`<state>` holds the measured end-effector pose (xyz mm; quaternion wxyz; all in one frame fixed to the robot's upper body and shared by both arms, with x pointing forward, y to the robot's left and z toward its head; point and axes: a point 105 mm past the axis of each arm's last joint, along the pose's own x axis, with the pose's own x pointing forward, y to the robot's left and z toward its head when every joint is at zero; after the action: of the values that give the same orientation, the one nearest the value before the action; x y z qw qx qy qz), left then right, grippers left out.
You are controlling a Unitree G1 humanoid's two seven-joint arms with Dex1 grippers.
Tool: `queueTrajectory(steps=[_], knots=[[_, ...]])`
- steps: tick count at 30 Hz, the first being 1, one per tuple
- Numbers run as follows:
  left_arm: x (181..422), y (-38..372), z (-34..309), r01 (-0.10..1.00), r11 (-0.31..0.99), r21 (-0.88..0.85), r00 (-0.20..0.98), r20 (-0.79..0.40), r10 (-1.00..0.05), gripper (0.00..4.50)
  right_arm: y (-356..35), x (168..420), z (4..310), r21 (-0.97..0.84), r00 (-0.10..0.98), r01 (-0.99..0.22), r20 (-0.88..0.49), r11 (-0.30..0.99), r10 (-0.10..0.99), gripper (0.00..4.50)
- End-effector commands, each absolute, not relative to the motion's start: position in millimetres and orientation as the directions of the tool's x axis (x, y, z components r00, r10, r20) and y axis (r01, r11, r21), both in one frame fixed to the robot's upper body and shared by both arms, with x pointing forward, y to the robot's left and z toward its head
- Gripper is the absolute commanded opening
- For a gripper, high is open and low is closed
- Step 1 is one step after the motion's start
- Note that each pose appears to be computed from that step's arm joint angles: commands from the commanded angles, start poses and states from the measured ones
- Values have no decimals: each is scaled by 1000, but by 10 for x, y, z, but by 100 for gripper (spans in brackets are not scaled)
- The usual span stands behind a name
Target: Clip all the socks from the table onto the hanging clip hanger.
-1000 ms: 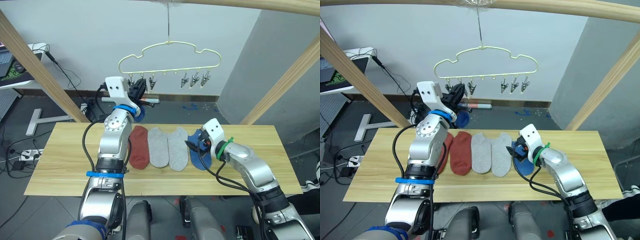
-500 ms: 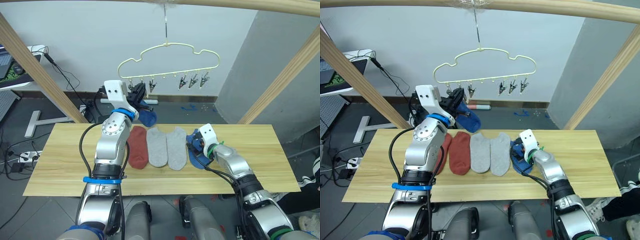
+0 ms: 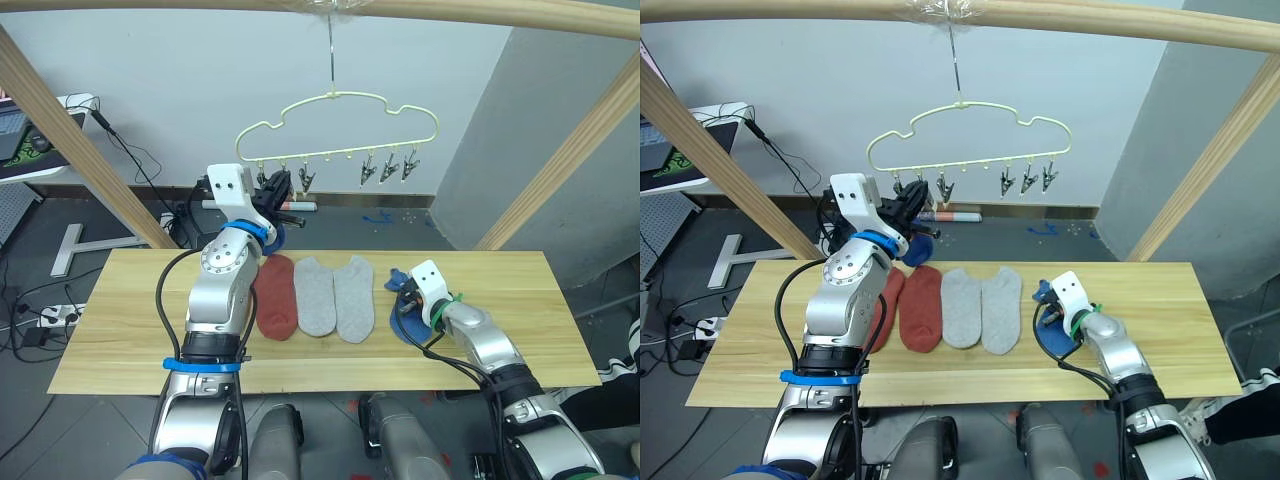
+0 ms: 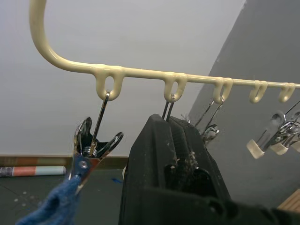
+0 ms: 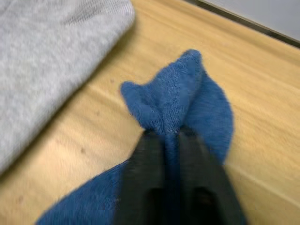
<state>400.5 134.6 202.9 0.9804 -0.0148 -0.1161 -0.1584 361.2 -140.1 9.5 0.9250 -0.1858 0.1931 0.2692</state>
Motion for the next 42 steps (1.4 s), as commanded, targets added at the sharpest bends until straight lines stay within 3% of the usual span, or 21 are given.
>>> queueTrajectory(steps=[1,6,10,19,42], knots=[[3995,1474,1996,309,944,-117,938,204,-281,0,-1343,3552,309,-435,767,-641,-390,632,509,4],[3977,1534,1923,324,887,-330,946,142,-292,0,-1186,3467,562,-496,739,-660,-293,565,606,4],[3910,1556,1900,355,745,-565,927,106,-361,0,-727,3288,1054,-619,637,-650,-127,441,760,4],[3803,1486,1990,397,649,-649,896,121,-427,0,-145,3351,1630,-624,570,-603,99,497,815,4],[3742,1405,2001,417,620,-665,883,133,-450,0,81,3460,1773,-623,530,-614,130,485,838,4]])
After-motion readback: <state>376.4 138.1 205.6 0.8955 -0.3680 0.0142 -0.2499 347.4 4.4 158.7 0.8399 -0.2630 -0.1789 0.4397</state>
